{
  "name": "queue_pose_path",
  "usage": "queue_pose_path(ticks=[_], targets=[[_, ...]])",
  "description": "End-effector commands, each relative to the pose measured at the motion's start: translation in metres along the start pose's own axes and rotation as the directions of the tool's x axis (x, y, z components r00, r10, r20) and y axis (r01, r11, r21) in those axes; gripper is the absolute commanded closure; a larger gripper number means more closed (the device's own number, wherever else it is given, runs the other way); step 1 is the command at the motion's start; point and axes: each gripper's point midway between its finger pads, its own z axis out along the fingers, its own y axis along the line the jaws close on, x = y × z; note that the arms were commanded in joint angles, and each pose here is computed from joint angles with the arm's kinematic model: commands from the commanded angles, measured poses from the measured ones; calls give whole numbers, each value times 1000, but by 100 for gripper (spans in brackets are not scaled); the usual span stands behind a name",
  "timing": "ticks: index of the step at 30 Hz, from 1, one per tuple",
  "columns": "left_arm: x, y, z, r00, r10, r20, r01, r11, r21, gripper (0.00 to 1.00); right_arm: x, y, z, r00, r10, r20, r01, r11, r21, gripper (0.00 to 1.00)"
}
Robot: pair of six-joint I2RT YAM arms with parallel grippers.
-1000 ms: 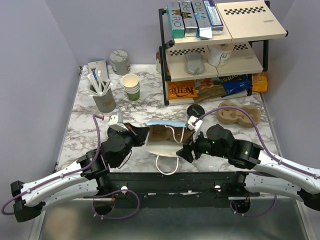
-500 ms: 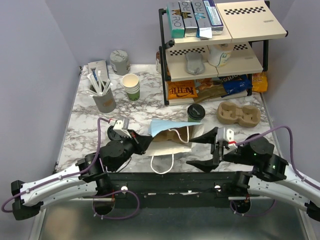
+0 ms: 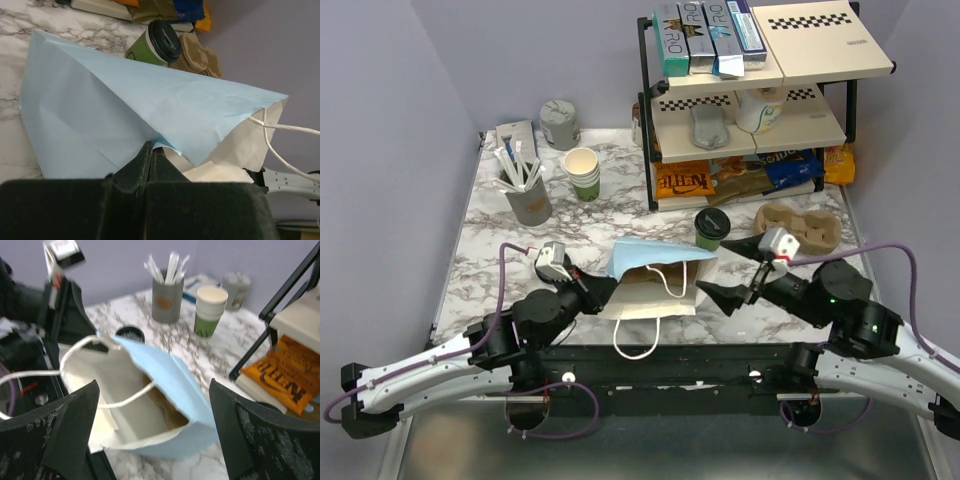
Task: Pack the takeout coffee
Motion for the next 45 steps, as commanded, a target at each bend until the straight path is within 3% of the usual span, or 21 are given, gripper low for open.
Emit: queue_pose_path(ticks=[1,10,13,15,17,19,20,21,26,28,32,38,41,45], targets=[[-27,8,-5,995,13,97,-5,997,-82,99,45,11,4,974,-65,-217,50,996,-76,2],[-28,7,-5,993,99,66,-92,991,-98,99,39,-20,34,940,-205,-272,223,974,38,2],[-33,16,-8,993,60,101,-46,989,-137,98,23,-46,33,961,-75,-264,142,959,246,2],[-49,24,-10,980,-46,194,84,977,-194,98,5,-63,21,970,136,-201,-39,905,423,1],[-62,29,-11,960,-89,266,158,955,-251,98,5,-65,10,944,290,-159,-175,846,504,0],[-77,38,-13,932,-88,353,206,928,-311,99,-5,-73,1,930,346,-120,-224,797,561,0],[-86,28,-10,916,-115,384,245,918,-311,99,2,-73,-6,899,425,-106,-279,742,609,0],[-94,22,-8,915,-68,398,209,923,-322,99,-4,-75,-8,886,457,-78,-312,713,628,0],[-97,4,13,887,-140,439,329,859,-392,100,28,-44,13,767,606,-210,-367,684,630,0],[-94,5,14,902,-114,415,312,837,-449,100,41,-30,18,717,641,-274,-376,687,622,0],[-78,-2,27,926,-126,355,297,825,-481,100,53,-27,39,660,710,-247,-407,614,676,0],[-58,11,28,909,-223,351,373,813,-448,100,87,-23,51,581,767,-271,-357,540,762,0],[-53,10,29,913,-242,328,371,826,-424,100,95,-21,61,572,781,-249,-388,526,757,1],[-51,9,27,916,-251,313,369,834,-410,100,69,-28,68,615,758,-217,-416,546,727,2]])
